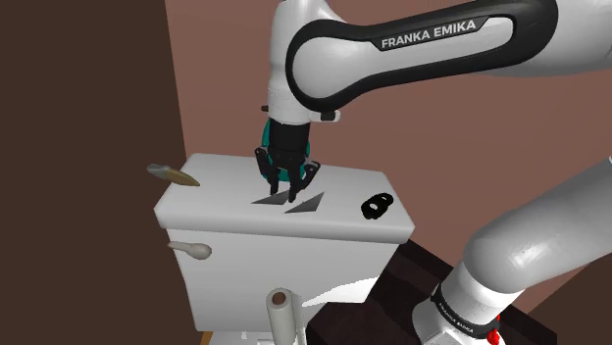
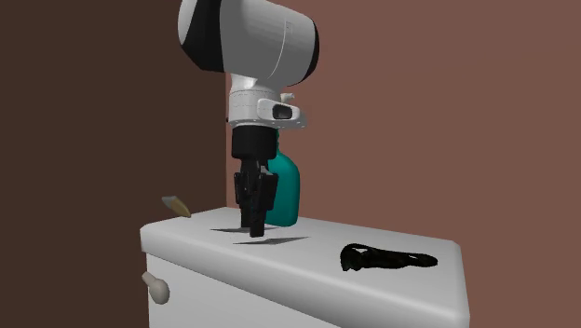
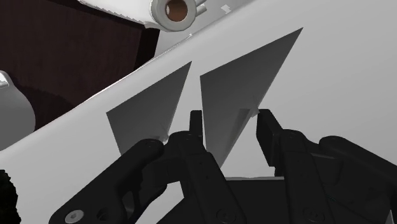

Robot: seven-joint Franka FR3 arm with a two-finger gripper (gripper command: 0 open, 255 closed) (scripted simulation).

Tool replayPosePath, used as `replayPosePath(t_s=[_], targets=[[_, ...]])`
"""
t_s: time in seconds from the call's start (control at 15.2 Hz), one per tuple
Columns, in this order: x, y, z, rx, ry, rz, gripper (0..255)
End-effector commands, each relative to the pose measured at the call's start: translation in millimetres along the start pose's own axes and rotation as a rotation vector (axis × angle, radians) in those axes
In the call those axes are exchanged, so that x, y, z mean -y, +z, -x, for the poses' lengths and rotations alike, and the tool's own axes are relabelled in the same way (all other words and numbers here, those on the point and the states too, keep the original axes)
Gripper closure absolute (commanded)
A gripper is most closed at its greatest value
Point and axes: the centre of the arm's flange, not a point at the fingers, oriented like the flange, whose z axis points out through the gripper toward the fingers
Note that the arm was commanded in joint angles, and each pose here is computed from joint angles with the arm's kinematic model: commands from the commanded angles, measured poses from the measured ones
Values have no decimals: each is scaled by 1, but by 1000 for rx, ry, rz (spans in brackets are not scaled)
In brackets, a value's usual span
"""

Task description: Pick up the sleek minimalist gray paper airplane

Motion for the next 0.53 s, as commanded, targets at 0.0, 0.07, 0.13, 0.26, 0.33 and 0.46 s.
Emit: replayPosePath(t_s=[0.0,0.07,0.13,0.26,0.33,0.46], targets=[[-2,5,0,1,-1,17,255],[-2,5,1,1,-1,17,255],[-2,5,-1,1,-1,17,255],[0,4,-1,0,-1,17,255],[-1,-2,-1,0,-1,17,255],[-1,-12,0,0,-1,17,255]])
